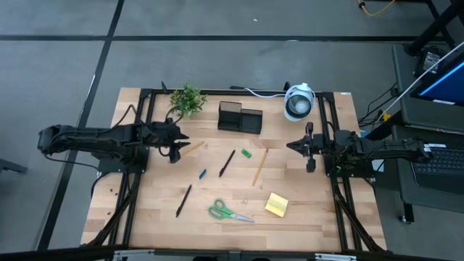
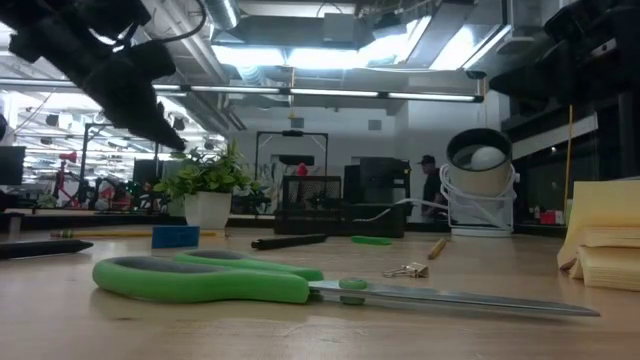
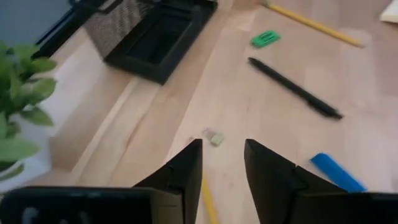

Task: Pick and place office supplies into organizer
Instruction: Put the left yellow pencil into the black organizer

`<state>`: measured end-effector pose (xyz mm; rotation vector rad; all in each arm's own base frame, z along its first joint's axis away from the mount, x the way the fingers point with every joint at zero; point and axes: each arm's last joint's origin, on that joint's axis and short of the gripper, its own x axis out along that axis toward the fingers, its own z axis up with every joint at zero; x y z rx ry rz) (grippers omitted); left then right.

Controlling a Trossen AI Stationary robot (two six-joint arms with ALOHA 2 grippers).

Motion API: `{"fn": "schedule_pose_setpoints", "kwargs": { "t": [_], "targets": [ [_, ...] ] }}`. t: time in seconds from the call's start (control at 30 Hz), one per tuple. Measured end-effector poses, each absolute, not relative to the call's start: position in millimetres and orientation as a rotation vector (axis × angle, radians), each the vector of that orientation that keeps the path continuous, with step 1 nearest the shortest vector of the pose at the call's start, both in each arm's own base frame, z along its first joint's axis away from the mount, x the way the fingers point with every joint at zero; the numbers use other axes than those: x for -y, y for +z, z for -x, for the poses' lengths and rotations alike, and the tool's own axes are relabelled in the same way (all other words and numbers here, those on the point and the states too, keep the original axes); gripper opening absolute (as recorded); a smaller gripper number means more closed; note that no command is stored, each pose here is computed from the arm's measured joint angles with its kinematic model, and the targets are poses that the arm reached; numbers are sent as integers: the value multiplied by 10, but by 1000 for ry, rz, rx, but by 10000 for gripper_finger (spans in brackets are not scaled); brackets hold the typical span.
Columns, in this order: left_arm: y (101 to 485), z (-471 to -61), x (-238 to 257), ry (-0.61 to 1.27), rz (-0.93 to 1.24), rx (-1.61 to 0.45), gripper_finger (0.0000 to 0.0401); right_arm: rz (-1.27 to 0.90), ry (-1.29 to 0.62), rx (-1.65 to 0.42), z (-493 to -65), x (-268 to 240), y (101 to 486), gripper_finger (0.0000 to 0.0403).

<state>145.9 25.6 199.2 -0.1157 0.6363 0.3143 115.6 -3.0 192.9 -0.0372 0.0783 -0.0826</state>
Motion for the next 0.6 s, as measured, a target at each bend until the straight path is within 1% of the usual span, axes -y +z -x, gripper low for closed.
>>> {"fn": "schedule_pose_setpoints", "kwargs": {
  "t": [0.1, 0.23, 0.3, 0.5, 0.6],
  "targets": [
    [2081, -1512, -231, 304, 103, -706, 120, 37, -112, -78, -1155, 38, 1930, 23],
    [2131, -1568, -204, 347, 94, -850, 119, 41, -120, -71, -1155, 40, 1937, 23],
    [2098, -1601, -190, 371, 132, -910, 119, 42, -121, -69, -1155, 41, 1940, 23],
    [1962, -1738, -141, 441, 280, -965, 119, 66, -146, -70, -1154, 48, 1942, 23],
    [1876, -1789, -132, 474, 321, -1006, 119, 68, -146, -77, -1154, 48, 1934, 23]
  ]
}}
